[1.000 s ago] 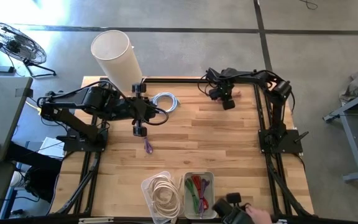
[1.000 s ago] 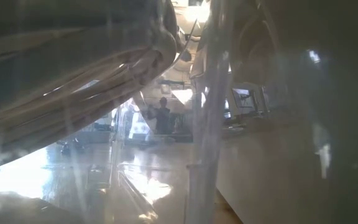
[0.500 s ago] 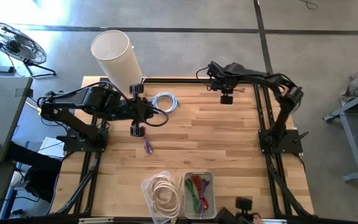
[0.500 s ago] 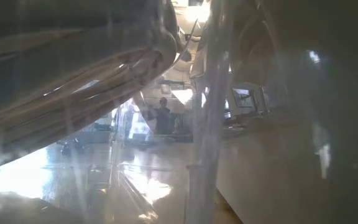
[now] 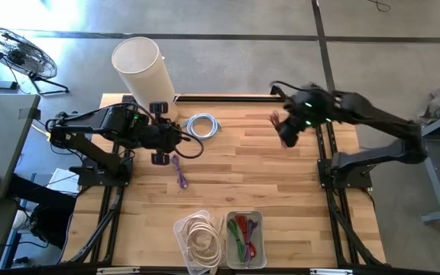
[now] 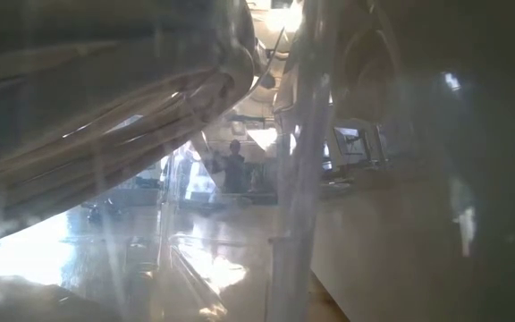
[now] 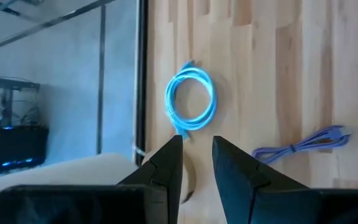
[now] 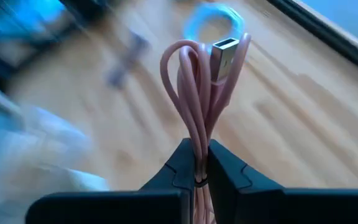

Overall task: Pick & Place USB Port
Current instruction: Put the pink USB cable into the white bin

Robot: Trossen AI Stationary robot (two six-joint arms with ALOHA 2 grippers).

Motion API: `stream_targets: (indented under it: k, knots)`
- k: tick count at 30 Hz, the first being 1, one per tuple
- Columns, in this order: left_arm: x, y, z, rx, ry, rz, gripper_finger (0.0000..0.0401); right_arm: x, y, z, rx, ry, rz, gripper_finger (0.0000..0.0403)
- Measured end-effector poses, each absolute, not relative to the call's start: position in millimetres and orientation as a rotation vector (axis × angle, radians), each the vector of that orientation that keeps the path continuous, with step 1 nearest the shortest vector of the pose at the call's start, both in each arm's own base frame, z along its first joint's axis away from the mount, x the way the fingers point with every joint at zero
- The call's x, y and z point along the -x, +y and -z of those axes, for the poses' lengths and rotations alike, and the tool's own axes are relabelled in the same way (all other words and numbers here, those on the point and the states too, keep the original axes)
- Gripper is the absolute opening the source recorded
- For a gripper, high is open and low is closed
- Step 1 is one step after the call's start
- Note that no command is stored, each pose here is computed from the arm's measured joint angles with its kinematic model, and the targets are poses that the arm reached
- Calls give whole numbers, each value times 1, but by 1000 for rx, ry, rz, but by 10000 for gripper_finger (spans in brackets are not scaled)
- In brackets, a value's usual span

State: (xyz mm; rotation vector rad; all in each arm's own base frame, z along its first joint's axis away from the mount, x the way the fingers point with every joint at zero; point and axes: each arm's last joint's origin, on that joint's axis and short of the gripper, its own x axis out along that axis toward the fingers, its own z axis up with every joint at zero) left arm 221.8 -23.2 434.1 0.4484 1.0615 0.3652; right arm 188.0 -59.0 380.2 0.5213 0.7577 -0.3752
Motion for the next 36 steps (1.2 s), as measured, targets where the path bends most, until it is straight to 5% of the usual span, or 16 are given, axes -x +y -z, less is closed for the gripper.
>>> stream_targets:
  k: [8,20,36]
  knots:
    - [-222,-22,-424,-520,1124,-375,83,-179,26,-408,-539,486,286,13]
    - [-233,-35,-356,-415,1321,-276,83,-231,135,-378,-542,418,192,13]
    - [-235,-121,-349,-397,973,-86,83,-262,235,-322,-808,373,137,13]
